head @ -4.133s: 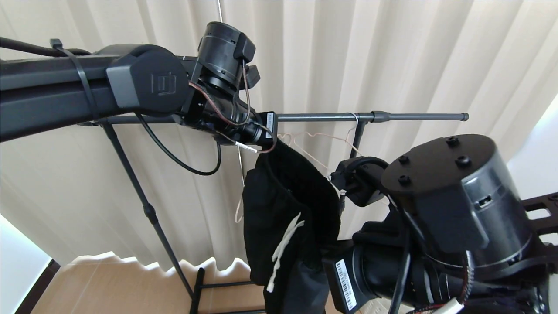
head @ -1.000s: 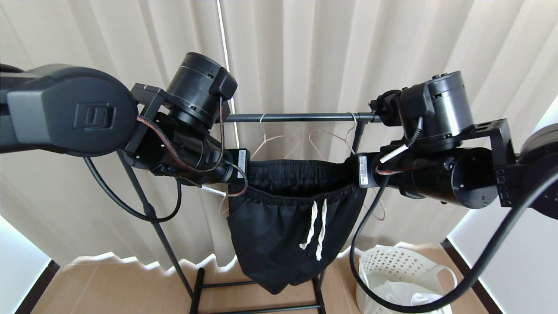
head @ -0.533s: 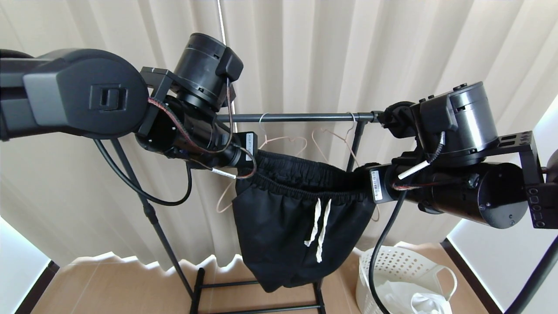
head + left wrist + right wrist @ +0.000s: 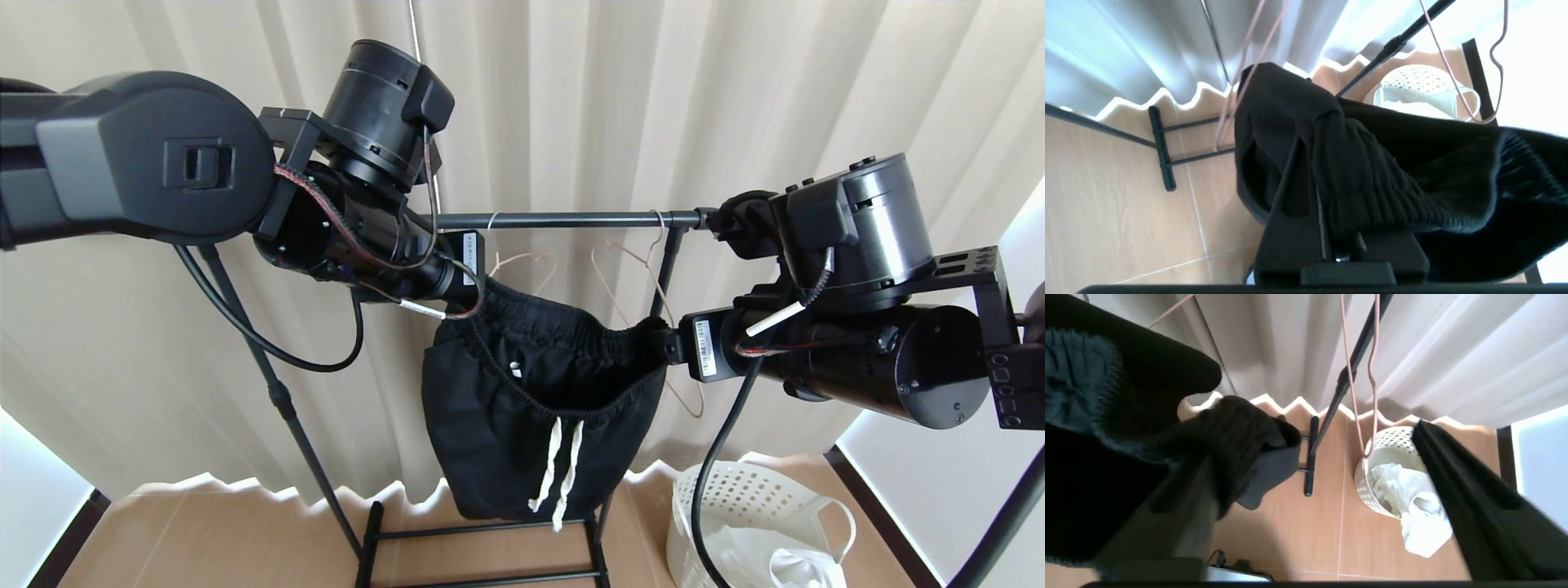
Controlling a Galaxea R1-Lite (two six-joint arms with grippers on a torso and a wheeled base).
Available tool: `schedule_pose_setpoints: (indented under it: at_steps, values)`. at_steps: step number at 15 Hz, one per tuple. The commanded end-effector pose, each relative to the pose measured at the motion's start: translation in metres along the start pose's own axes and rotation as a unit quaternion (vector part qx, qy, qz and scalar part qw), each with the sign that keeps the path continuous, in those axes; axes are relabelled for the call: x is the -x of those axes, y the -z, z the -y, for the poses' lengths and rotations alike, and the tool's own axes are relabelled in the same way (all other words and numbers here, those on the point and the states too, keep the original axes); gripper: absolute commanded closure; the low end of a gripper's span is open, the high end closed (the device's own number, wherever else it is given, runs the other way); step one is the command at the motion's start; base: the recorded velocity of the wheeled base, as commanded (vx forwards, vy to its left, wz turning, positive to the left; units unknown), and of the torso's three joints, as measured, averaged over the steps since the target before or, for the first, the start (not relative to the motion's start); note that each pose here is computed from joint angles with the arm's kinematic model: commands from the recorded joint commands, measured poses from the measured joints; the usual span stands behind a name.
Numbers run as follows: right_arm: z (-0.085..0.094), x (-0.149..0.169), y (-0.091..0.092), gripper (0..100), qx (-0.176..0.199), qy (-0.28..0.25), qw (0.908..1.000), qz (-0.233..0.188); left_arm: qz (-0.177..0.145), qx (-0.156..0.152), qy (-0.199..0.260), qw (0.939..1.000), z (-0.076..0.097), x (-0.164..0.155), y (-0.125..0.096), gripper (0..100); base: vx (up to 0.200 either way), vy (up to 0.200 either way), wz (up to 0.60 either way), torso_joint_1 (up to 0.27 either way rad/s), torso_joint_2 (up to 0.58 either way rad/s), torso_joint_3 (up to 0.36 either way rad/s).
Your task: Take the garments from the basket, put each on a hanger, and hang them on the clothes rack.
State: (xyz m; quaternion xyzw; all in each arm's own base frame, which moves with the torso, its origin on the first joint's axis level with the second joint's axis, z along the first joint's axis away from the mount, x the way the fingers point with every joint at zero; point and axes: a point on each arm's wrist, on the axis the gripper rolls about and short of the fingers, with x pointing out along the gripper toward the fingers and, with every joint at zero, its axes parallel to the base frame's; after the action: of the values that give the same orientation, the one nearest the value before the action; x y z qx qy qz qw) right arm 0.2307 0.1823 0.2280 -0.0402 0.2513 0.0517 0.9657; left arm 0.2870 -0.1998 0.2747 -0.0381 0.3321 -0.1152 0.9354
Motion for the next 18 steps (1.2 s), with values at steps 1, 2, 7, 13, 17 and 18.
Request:
schedule_pose_setpoints:
  at_steps: [1, 2, 7, 13, 17, 18]
  values:
    - [0.000, 0.000, 0.000, 0, 0.000, 0.000, 1.0000, -0.001, 0.001, 0.001, 0.000, 1.0000, 0.000, 0.001, -0.001, 100, 0.000, 0.000, 0.00, 0.000, 0.00, 0.000]
    - [0.000, 0.000, 0.001, 0, 0.001, 0.000, 1.0000, -0.002, 0.002, 0.002, 0.000, 1.0000, 0.000, 0.001, -0.001, 100, 0.000, 0.000, 0.00, 0.000, 0.00, 0.000]
    - [0.008, 0.008, 0.012, 0, 0.048, 0.000, 0.9988, -0.012, 0.019, 0.008, 0.006, 0.9998, 0.001, 0.006, -0.008, 100, 0.000, 0.000, 0.00, 0.000, 0.00, 0.000]
    - [0.020, 0.016, 0.033, 0, 0.124, -0.053, 0.9900, -0.041, 0.029, 0.012, 0.010, 0.9995, 0.002, 0.009, -0.013, 100, 0.000, 0.000, 0.00, 0.000, 0.00, 0.000]
    - [0.025, 0.024, 0.053, 0, 0.181, -0.146, 0.9704, -0.067, 0.051, 0.014, 0.021, 0.9984, 0.006, 0.017, -0.024, 100, 0.000, 0.000, 0.00, 0.000, 0.00, 0.000]
    - [0.025, 0.026, 0.054, 0, 0.185, -0.169, 0.9663, -0.058, 0.050, 0.013, 0.022, 0.9984, 0.007, 0.016, -0.023, 100, 0.000, 0.000, 0.00, 0.000, 0.00, 0.000]
